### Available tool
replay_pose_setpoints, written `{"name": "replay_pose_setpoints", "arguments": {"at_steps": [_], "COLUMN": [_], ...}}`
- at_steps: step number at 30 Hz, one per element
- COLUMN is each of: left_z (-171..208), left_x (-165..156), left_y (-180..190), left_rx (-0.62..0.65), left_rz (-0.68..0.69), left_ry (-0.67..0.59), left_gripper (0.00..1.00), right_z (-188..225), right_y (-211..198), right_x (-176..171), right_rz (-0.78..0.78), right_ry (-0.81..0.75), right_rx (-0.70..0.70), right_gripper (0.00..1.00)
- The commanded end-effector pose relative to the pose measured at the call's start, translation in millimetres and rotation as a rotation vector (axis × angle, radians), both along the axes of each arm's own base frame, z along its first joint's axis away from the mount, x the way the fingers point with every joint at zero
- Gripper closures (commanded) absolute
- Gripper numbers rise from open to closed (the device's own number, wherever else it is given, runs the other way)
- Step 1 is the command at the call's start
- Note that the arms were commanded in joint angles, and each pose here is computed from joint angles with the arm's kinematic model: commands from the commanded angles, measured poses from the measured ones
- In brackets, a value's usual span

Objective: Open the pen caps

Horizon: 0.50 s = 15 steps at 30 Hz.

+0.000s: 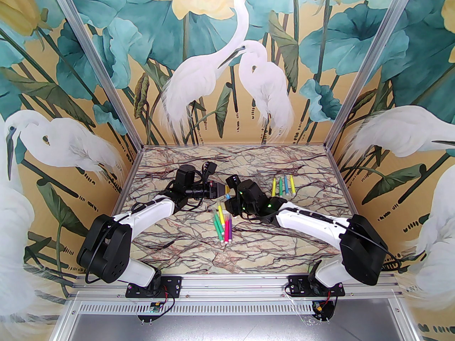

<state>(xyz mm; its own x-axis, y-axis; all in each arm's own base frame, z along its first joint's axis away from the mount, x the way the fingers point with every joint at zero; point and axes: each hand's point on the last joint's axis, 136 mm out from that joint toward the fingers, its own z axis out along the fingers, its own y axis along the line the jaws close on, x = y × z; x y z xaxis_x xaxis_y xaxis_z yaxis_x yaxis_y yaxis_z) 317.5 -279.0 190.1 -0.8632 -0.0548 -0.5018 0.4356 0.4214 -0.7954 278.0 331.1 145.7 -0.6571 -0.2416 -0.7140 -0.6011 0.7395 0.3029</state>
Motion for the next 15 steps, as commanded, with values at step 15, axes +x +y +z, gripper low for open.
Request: {"name": "replay_pose_setpoints", "arguments": {"at_steps": [15], "left_z": [44], "left_x": [50], "left_y": [34], "left_rx": [0.026], "left_rz": [0.218], "left_ry": [-0.065], "left_gripper": [1.0], "right_z": [-25], "right_y": [-31], "right_x": [-35], "right_rz": [0.043], "right_ry": [0.034], "right_rx": [-0.05], "right_gripper": [1.0]}}
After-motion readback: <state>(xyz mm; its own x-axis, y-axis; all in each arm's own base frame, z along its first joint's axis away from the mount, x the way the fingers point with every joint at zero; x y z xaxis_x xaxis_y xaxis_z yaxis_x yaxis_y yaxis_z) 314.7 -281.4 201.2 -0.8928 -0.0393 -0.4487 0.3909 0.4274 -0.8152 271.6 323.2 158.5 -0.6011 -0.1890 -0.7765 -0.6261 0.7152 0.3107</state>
